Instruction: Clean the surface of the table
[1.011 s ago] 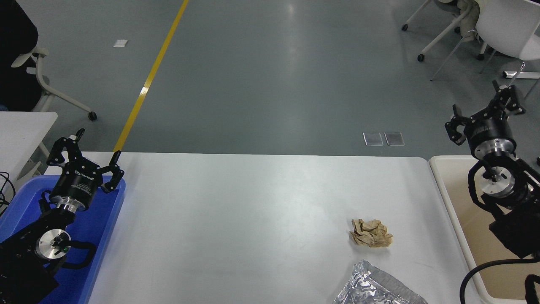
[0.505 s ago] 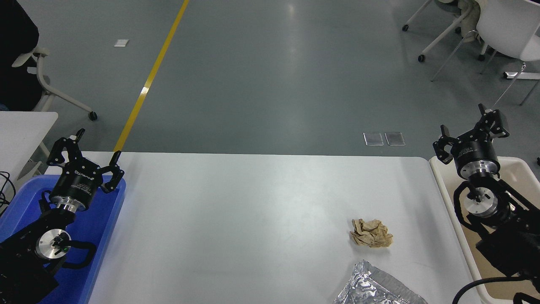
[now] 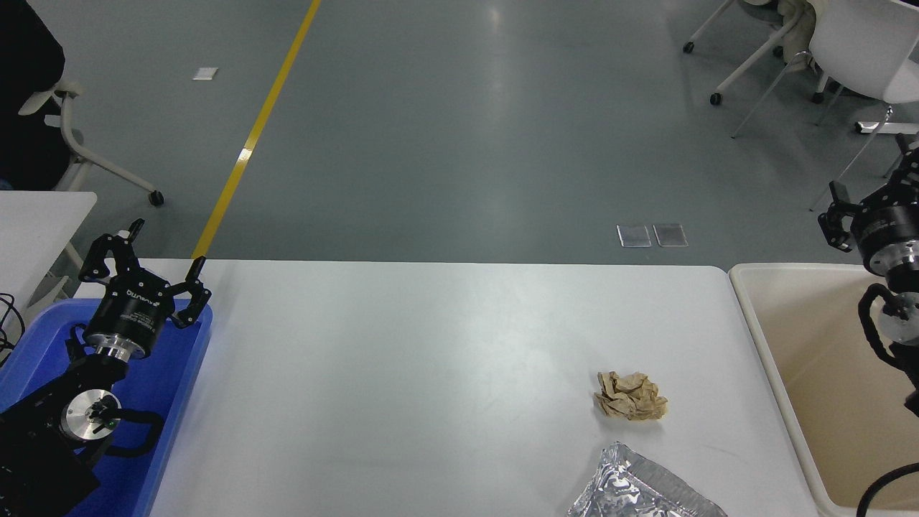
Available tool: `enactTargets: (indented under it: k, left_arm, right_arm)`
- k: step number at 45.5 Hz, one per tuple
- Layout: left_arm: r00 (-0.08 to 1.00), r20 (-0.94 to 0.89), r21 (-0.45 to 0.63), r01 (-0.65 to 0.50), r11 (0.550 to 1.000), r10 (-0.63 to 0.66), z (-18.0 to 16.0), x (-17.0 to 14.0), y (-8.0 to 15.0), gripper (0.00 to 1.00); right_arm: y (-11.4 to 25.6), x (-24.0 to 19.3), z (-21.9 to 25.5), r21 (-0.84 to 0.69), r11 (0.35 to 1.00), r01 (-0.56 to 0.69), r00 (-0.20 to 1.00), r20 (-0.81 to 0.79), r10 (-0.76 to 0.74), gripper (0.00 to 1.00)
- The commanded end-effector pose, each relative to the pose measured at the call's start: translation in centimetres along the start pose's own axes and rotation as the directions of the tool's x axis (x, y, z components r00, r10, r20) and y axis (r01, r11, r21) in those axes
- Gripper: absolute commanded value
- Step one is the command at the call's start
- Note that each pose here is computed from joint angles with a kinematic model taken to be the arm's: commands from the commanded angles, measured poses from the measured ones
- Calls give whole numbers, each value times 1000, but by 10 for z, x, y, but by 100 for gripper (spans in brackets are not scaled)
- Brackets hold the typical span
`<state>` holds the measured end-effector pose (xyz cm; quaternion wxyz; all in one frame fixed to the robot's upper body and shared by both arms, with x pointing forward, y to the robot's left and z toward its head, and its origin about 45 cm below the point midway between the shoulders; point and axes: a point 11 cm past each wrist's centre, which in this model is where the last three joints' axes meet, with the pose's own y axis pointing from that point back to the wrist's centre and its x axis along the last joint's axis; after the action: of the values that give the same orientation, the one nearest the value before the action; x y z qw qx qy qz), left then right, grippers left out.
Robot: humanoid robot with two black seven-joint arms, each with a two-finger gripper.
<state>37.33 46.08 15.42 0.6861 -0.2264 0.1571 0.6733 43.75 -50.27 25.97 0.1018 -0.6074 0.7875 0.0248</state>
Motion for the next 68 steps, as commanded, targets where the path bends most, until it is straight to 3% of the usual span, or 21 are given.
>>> enactTargets:
  k: [1, 7, 16, 24, 31, 43, 58, 68]
  left_arm:
    - [1000, 0, 0, 0, 1000, 0, 0, 0, 0, 100]
    - [1000, 0, 0, 0, 1000, 0, 0, 0, 0, 100]
    - [1000, 0, 0, 0, 1000, 0, 0, 0, 0, 100]
    - [1000, 0, 0, 0, 1000, 0, 0, 0, 0, 100]
    - [1000, 0, 0, 0, 1000, 0, 0, 0, 0, 100]
    - [1000, 0, 0, 0, 1000, 0, 0, 0, 0, 100]
    - [1000, 1, 0, -1, 1000, 1, 0, 0, 0, 100]
    - [1000, 0, 0, 0, 1000, 0, 0, 0, 0, 100]
  right_arm:
    - [-9, 4, -42, 33, 993, 109, 992, -72, -107, 99]
    - [-13, 7, -65, 31, 985, 170, 976, -143, -164, 99]
    - [-27, -17, -91, -86, 953, 292, 845, -445, -298, 99]
    - [-35, -45, -97, -263, 896, 357, 605, -666, -436, 99]
    - [-37, -64, -88, -407, 837, 366, 368, -763, -532, 99]
    - [-32, -89, -44, -613, 724, 318, -28, -769, -638, 99]
    - [-21, -107, -4, -746, 616, 253, -270, -666, -695, 99]
    - [-3, -124, 36, -869, 473, 143, -538, -469, -700, 99]
